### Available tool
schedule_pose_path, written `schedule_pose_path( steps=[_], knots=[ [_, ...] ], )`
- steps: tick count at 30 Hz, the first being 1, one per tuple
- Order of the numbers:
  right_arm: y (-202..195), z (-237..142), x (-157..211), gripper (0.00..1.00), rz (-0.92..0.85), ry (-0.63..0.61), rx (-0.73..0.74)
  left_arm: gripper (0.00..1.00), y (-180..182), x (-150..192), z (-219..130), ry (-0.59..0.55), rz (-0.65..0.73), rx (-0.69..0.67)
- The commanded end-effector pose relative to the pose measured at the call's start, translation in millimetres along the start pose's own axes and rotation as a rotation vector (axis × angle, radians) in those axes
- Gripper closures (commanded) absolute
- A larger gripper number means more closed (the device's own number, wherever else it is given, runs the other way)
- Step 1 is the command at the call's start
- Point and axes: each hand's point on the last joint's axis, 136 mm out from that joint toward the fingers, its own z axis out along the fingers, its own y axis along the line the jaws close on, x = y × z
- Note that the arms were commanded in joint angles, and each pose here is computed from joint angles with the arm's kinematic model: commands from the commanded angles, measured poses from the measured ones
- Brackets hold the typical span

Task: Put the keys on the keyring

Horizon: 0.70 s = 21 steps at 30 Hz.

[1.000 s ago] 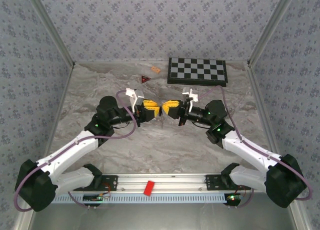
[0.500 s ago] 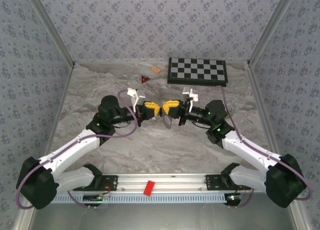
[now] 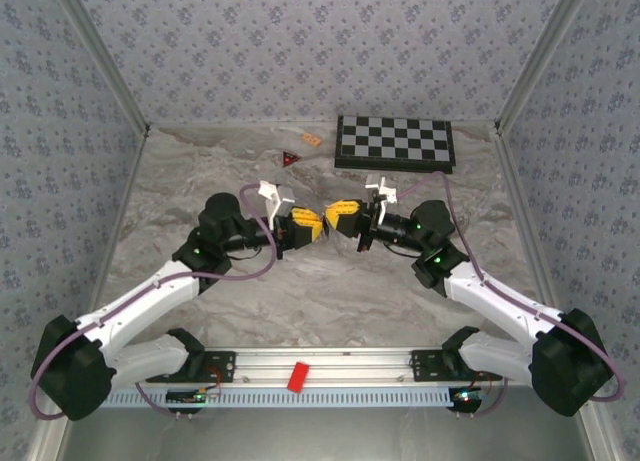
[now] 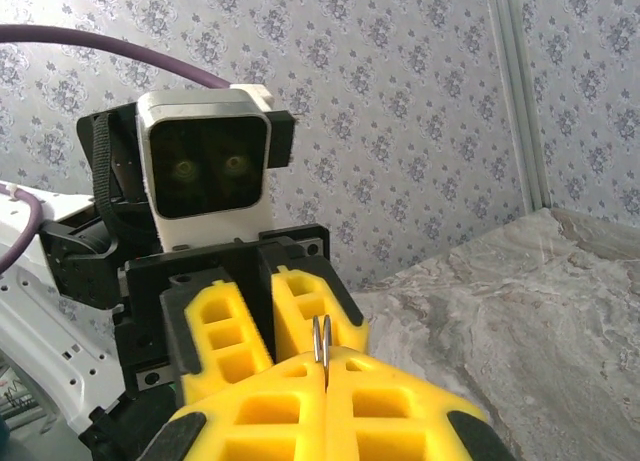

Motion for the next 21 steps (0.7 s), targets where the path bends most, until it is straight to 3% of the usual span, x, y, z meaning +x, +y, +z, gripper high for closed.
schedule_pose_path(
  steps=[1,21],
  knots=[
    [2.8,-1.9,-12.8,1.0,-0.023,-0.044,-0.007,0.76,-12.4,-25.3,-10.1,-0.052,0.061,0.01],
    [9.6,2.1,-4.8,1.0,-0.005,-0.016,-0.054,0.75,-6.6,-47.1,-7.8,-0.128,0.037,0.003]
  ],
)
